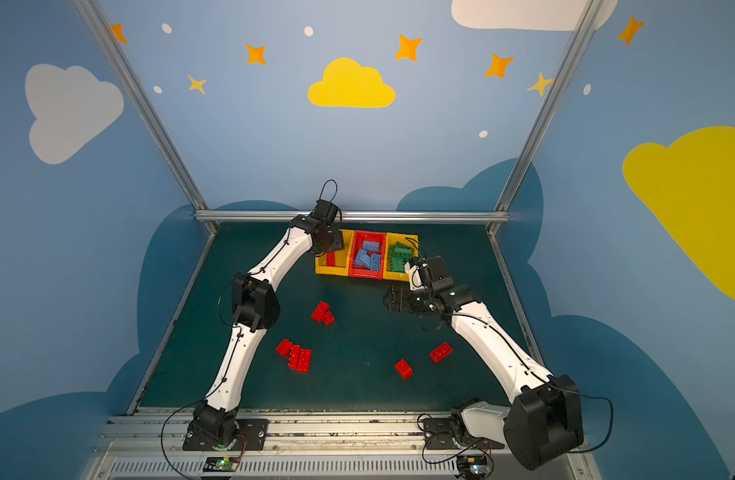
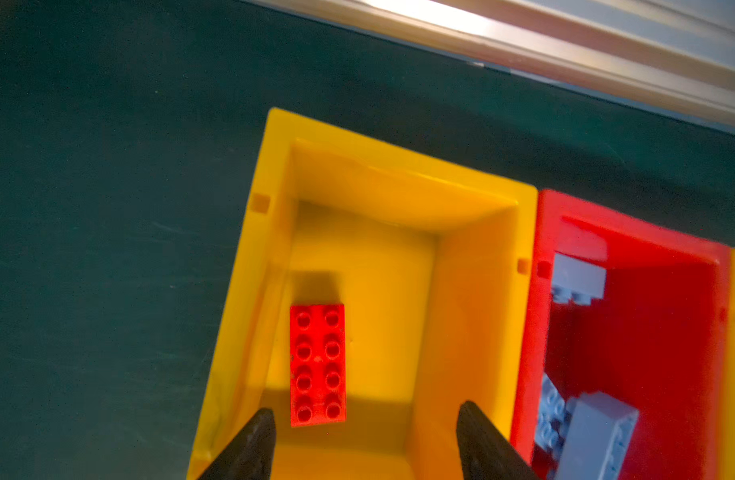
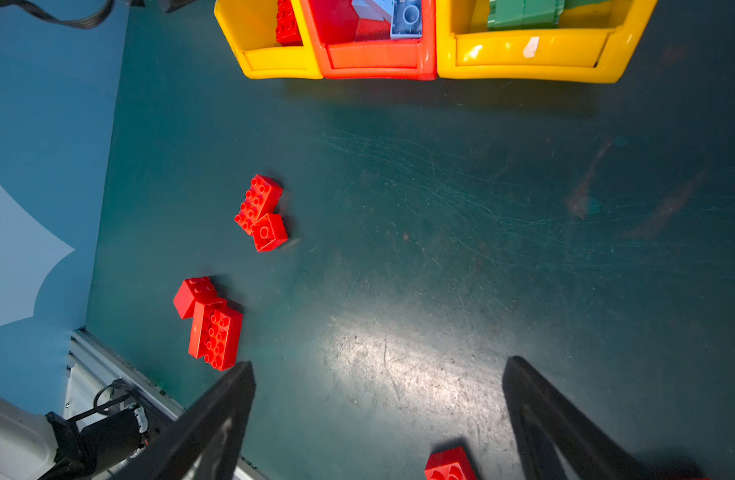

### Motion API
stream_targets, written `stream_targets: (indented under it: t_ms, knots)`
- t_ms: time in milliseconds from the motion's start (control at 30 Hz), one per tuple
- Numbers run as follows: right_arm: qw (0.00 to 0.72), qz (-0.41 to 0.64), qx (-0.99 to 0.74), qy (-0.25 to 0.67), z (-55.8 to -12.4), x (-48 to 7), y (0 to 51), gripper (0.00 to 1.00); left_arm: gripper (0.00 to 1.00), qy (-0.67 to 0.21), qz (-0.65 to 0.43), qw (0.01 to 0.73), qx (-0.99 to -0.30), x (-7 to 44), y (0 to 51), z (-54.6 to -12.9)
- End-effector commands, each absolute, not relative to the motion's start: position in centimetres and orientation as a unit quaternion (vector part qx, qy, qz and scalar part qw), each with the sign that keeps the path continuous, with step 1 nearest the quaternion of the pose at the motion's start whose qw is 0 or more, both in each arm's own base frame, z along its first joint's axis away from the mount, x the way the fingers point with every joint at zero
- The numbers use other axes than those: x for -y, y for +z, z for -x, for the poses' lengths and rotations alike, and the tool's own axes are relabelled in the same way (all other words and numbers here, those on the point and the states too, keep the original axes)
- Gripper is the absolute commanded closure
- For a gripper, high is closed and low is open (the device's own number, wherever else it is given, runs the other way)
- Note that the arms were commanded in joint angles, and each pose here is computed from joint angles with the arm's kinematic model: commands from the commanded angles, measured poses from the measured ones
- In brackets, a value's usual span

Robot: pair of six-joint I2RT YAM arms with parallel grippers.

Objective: Sort the legos into containers by color
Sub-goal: 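Carry the red brick with the left gripper into the yellow bin nearest it and release, then return the left gripper to the red bricks and grasp another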

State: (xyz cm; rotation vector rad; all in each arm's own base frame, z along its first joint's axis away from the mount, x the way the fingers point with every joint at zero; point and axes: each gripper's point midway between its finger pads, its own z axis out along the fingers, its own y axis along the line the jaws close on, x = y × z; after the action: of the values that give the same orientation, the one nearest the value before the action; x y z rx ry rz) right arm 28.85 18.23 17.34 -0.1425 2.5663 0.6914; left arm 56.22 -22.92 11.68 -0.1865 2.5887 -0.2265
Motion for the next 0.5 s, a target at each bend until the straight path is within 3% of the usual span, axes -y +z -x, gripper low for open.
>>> stream_targets:
  t_ms: [0,200,467]
  knots:
    - [0.250,0.061,-0.929,0.265,-28.1,-18.4,19.0,0.09,0.31,-0.092,0.040,0.299,-0.949,23.6,17.5,-53.4]
    - [0.252,0.077,-0.928,0.262,-25.8,-18.3,19.2,0.09,0.31,-0.084,0.022,0.294,-0.952,21.2,16.4,-44.2]
    - [0.227,0.097,-0.934,0.257,-22.3,-19.2,17.2,0.09,0.27,-0.069,0.033,0.262,-0.962,16.2,10.7,-32.8]
